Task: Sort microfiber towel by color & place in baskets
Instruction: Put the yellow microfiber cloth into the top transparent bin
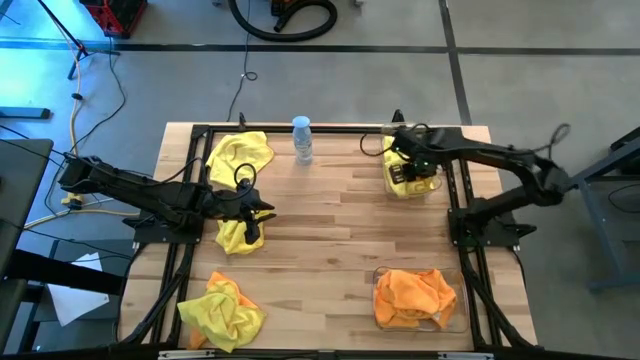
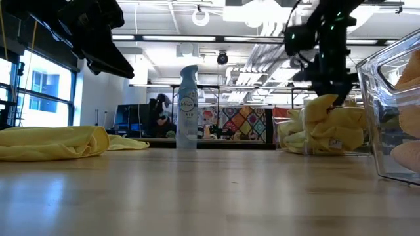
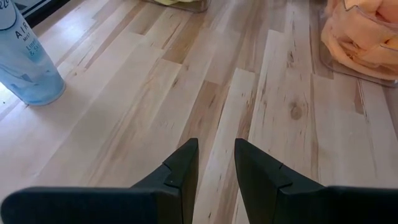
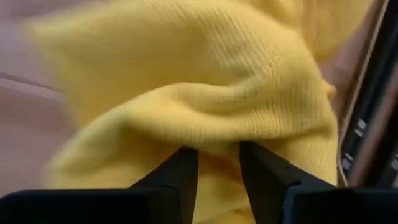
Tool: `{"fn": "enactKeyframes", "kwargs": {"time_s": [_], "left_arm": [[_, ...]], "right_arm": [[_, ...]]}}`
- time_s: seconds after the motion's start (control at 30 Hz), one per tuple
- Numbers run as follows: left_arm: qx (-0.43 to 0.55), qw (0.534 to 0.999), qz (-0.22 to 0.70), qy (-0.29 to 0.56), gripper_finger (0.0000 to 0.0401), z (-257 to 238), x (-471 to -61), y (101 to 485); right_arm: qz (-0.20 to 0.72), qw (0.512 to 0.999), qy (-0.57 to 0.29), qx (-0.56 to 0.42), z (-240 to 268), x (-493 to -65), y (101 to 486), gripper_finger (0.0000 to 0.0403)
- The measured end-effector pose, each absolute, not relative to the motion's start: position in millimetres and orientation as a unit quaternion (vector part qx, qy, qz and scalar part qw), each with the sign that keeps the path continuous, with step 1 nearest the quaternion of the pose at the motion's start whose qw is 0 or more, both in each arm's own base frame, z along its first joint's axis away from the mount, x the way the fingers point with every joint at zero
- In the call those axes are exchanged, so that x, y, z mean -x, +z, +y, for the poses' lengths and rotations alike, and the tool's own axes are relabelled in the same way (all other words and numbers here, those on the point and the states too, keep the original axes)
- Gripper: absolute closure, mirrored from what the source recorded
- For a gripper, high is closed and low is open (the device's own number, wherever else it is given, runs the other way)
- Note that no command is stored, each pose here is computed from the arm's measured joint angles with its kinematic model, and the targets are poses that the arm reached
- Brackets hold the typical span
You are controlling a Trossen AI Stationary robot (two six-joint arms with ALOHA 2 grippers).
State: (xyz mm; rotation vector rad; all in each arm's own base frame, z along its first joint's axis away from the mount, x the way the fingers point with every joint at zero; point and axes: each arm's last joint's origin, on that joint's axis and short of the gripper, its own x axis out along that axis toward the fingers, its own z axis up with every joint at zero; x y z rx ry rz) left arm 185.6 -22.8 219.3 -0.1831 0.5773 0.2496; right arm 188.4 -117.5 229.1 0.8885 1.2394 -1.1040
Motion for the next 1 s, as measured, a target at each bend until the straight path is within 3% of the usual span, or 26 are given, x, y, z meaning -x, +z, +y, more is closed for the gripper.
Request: {"fn": "enactKeyframes", "kwargs": {"time_s": [0.33, 0.5, 1.0], "left_arm": [[0.09, 0.946, 0.285, 0.123, 0.0311, -22.7, -185.5, 219.0], [0.093, 0.946, 0.286, 0.124, 0.0311, -22.7, -185.3, 218.8], [0.093, 0.946, 0.286, 0.124, 0.0311, -22.7, -185.3, 218.8]], "right_arm": [[0.595, 0.539, -0.47, -0.366, -132.6, -211.8, 182.2, 0.0318], [0.607, 0.538, -0.456, -0.365, -132.6, -212.8, 179.4, 0.0318], [0.455, 0.647, -0.466, -0.396, -105.2, -167.3, 263.2, 0.0318]]}}
